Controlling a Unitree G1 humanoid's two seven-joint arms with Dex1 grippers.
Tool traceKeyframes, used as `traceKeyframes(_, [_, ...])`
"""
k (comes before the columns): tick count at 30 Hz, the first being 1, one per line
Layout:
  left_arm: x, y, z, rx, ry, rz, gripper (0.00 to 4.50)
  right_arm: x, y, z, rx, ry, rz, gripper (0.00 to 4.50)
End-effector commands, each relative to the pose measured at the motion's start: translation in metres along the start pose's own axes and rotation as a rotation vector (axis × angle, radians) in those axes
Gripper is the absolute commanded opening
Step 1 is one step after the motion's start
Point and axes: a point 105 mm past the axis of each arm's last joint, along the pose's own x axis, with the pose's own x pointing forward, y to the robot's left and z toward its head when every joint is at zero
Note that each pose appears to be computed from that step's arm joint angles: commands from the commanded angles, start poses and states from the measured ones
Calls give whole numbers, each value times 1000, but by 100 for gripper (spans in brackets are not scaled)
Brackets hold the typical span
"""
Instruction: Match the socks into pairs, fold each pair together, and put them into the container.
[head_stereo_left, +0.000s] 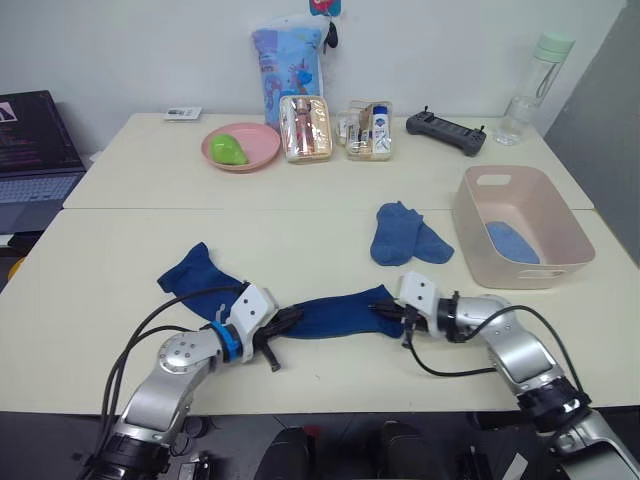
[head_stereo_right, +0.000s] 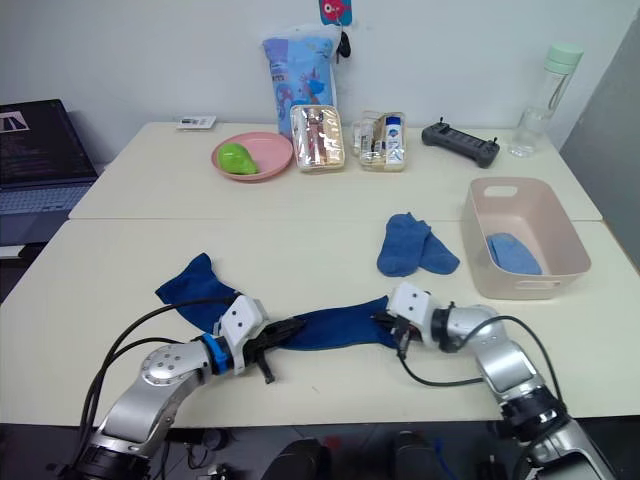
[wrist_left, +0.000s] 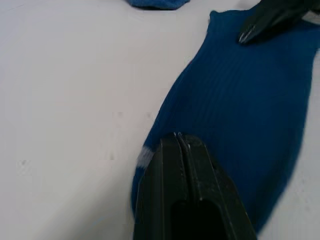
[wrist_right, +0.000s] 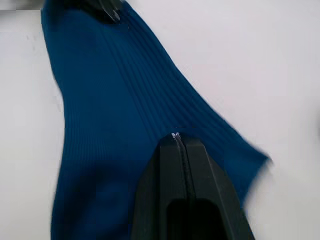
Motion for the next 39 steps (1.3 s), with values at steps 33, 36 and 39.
traceKeyframes(33, [-26,-18,34,37,-83,-97,2,-29,15,40,145,-175,140,0])
traceKeyframes(36, [-16,-4,42,-4,-134,-15,2,-14,5,41,128,-182,55,0])
traceKeyframes(39, [-4,11,10,26,-21,71,2,13,-2,28,119,-145,-41,0])
